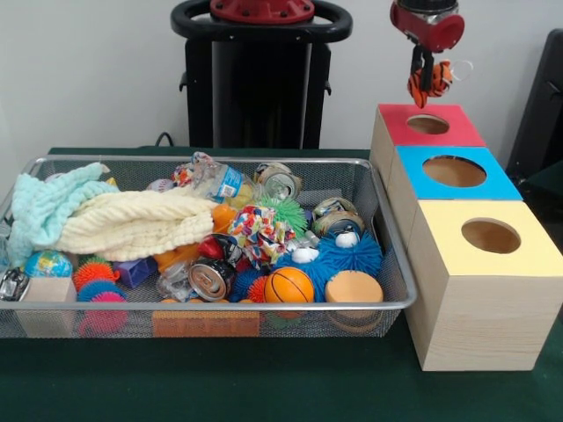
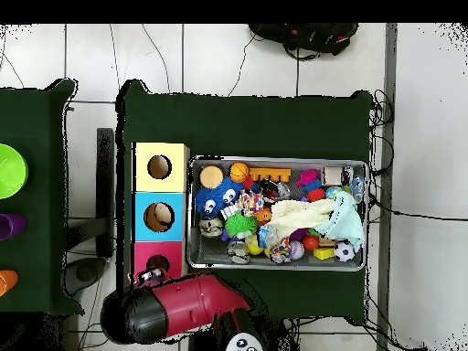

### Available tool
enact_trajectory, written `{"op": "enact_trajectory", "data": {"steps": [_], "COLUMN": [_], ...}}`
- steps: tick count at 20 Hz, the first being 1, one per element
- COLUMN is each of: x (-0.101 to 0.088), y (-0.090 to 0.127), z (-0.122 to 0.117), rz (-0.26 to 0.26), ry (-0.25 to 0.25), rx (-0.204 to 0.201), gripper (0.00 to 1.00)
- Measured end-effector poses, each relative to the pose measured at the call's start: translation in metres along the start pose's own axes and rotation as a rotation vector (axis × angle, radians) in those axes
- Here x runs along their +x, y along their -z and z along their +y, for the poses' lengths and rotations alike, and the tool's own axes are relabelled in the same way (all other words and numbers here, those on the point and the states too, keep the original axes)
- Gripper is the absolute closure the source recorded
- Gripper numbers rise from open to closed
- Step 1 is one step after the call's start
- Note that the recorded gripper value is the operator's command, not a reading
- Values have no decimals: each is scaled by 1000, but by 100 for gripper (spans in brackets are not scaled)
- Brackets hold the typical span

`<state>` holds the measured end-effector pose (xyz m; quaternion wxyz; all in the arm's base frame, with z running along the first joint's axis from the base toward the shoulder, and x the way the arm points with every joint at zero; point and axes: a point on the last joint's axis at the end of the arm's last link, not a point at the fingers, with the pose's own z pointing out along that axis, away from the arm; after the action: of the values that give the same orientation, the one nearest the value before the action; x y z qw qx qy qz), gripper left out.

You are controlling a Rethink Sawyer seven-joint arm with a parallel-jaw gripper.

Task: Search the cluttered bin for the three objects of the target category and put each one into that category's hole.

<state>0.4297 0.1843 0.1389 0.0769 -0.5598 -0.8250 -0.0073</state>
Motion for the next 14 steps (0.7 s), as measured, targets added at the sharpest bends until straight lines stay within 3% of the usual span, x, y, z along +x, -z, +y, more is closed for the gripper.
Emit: {"op": "enact_trajectory", "data": {"steps": [7, 14], "x": [-41, -52], "y": [11, 11], "z": [22, 52], "rz": [-3, -3], "ry": [-71, -79], "rx": [-41, -72], "gripper": [100, 100]}}
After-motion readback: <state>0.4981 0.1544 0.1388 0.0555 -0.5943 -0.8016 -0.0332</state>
